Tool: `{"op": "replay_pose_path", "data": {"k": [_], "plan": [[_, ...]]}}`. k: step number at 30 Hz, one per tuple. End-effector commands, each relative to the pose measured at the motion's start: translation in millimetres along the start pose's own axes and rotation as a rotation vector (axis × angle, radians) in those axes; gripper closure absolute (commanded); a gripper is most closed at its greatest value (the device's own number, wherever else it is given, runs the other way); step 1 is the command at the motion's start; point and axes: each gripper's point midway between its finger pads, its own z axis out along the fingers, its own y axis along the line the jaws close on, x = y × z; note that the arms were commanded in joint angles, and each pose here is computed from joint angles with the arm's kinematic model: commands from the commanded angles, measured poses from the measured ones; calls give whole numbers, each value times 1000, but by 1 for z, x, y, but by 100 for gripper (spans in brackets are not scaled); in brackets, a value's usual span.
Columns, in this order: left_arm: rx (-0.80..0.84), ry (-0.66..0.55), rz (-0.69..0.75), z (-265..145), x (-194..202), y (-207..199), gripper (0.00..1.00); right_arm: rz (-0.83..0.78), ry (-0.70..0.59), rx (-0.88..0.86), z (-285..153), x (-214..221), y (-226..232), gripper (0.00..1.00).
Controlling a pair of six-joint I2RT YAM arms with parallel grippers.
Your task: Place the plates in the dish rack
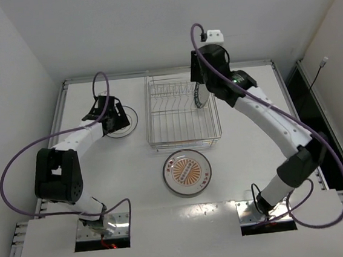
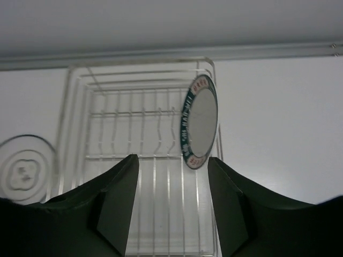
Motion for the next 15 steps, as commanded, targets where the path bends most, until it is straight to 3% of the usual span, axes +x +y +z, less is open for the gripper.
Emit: {"op": "replay_pose_path", "data": {"k": [1,5,10,15], "plan": [[37,-4,6,2,-8,-11,29,56,-107,-188,-54,-54,16,49],[16,58,-61,17,2,1,29,71,-128,-251,-70,-62,19,47],[100,149,-307,38,5,41,33,71,-127,-260,-75,-60,17,47],[128,248,-371,62,27,50,37,65,-114,-266,-71,-50,18,47]]}}
